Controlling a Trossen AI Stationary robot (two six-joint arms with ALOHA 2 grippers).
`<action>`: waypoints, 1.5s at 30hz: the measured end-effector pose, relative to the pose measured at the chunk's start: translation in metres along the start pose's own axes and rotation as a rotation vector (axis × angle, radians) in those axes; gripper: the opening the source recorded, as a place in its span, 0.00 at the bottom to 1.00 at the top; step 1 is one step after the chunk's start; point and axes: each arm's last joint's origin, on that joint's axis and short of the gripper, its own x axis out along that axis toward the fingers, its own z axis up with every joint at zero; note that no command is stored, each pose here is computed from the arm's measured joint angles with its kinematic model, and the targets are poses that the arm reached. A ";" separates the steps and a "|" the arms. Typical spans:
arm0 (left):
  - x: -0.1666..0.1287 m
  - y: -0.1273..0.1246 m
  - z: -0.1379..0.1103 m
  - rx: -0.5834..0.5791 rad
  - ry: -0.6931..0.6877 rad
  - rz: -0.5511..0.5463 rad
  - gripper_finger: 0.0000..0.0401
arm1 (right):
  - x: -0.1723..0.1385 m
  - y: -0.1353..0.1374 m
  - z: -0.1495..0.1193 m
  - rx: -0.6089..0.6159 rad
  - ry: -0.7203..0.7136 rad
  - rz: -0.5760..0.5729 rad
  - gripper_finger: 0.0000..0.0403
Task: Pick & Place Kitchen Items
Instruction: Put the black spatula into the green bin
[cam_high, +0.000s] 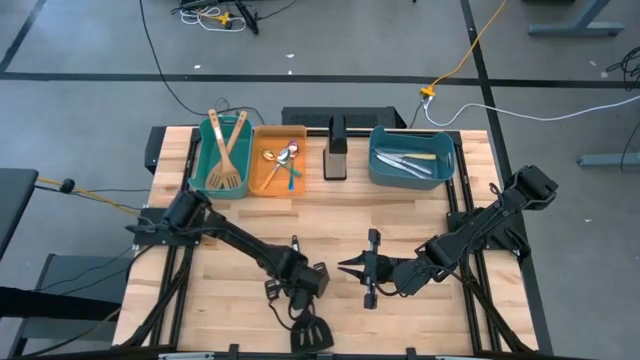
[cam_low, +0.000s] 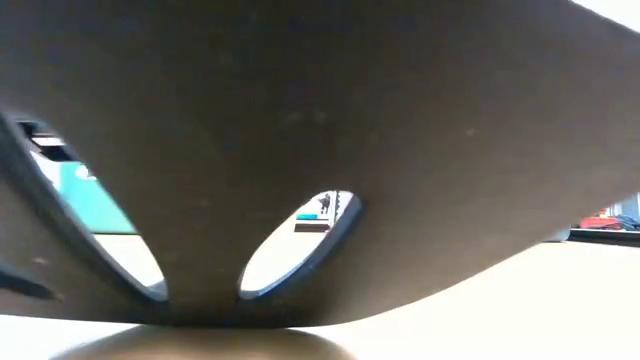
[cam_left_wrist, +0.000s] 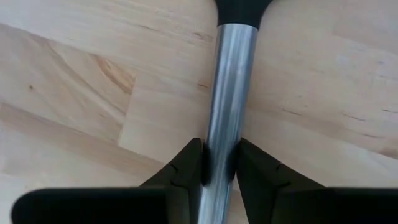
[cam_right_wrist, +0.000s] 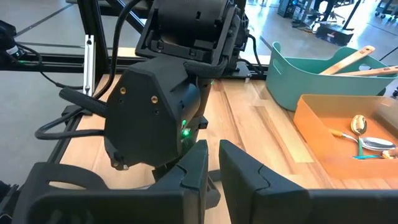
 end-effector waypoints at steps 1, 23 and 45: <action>-0.001 0.001 0.001 -0.008 0.005 -0.002 0.21 | 0.000 0.000 0.000 0.000 0.000 0.000 0.12; -0.032 0.011 0.020 -0.142 0.065 0.013 0.20 | 0.000 0.000 0.000 0.000 0.000 0.000 0.12; -0.085 0.020 0.031 -0.358 0.120 0.005 0.20 | 0.000 0.000 -0.001 -0.005 0.007 -0.001 0.12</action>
